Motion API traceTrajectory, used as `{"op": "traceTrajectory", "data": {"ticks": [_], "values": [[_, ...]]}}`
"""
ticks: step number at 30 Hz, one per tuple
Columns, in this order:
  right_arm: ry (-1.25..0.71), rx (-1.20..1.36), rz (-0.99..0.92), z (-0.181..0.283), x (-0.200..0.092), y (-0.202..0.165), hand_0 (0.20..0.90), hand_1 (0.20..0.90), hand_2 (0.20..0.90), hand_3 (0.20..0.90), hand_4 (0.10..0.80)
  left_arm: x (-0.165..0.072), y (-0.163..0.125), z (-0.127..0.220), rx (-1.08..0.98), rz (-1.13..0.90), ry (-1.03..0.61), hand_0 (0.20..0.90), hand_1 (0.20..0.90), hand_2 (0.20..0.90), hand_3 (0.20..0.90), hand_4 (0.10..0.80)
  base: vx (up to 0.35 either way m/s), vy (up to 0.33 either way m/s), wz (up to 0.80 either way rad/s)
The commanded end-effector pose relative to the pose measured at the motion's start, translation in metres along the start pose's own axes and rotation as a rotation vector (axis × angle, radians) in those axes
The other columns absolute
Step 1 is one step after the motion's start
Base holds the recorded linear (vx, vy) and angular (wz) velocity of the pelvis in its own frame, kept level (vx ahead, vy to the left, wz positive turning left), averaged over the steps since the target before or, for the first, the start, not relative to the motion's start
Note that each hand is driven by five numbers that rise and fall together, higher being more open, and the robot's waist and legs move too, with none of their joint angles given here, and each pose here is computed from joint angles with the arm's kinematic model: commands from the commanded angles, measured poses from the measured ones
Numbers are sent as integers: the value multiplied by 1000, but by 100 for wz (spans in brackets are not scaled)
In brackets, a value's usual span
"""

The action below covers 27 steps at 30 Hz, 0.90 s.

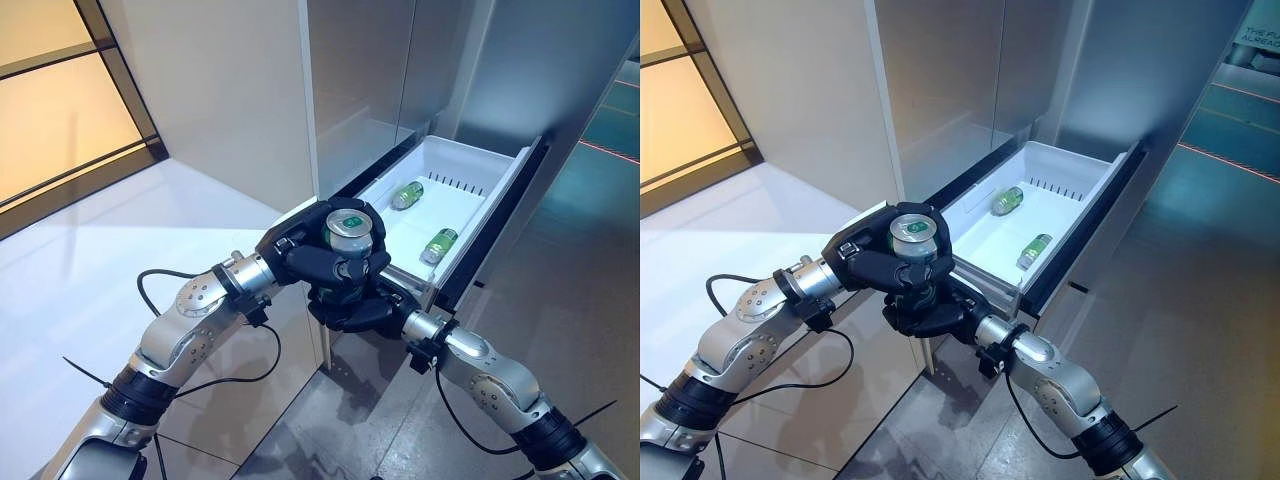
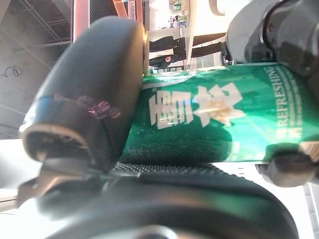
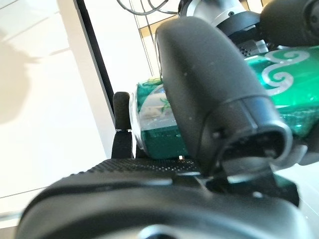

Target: Put drinks into fridge and close the fridge

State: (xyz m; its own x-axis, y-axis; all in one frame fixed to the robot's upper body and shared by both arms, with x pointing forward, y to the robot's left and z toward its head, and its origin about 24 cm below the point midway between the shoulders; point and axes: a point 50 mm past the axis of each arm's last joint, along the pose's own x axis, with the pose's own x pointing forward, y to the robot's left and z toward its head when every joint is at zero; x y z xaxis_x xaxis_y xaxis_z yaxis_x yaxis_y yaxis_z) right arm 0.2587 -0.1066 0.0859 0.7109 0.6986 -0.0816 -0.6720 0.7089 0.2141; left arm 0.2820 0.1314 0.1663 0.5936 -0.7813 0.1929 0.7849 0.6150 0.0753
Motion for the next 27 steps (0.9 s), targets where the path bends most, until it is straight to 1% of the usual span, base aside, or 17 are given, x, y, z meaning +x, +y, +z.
{"op": "traceTrajectory", "data": {"ticks": [1, 4, 8, 11, 14, 18, 23, 26, 27], "values": [[-436, 11, 129, 88, 21, 33, 300, 300, 300, 200, 100, 22, -18, 48, 112, -96, -300, 900, 900, 900, 900, 800, 0, 0, 0], [-426, -29, 82, 91, 20, 26, 300, 300, 300, 200, 100, 19, -15, 56, 117, -46, -372, 900, 900, 900, 900, 800, 0, 0, 0], [-417, -75, 16, 93, 16, 14, 300, 300, 300, 200, 100, 10, -11, 73, 122, 62, -532, 900, 900, 900, 900, 800, 0, 0, 0], [-414, -112, -35, 94, 15, 8, 300, 300, 300, 200, 100, 1, -11, 86, 145, 158, -685, 900, 900, 900, 900, 800, 0, 0, 0], [-400, -113, -67, 93, 19, 4, 300, 300, 300, 200, 100, 2, -11, 90, 141, 217, -740, 900, 900, 900, 900, 800, 0, 0, 0], [-387, -134, -112, 90, 21, -1, 300, 300, 300, 200, 100, 6, -13, 88, 123, 230, -748, 900, 900, 900, 900, 800, 0, 0, 0], [-361, -169, -197, 84, 25, -11, 300, 300, 300, 200, 100, 12, -17, 84, 84, 212, -720, 900, 900, 900, 900, 800, 10, 1, 1], [-367, -182, -258, 84, 27, -18, 300, 300, 300, 200, 100, 17, -17, 75, 25, 193, -651, 900, 900, 900, 900, 800, 27, 6, 2], [-373, -188, -298, 86, 27, -24, 300, 300, 300, 200, 100, 21, -16, 65, -23, 175, -582, 900, 900, 900, 900, 800, 41, 8, 8]]}}
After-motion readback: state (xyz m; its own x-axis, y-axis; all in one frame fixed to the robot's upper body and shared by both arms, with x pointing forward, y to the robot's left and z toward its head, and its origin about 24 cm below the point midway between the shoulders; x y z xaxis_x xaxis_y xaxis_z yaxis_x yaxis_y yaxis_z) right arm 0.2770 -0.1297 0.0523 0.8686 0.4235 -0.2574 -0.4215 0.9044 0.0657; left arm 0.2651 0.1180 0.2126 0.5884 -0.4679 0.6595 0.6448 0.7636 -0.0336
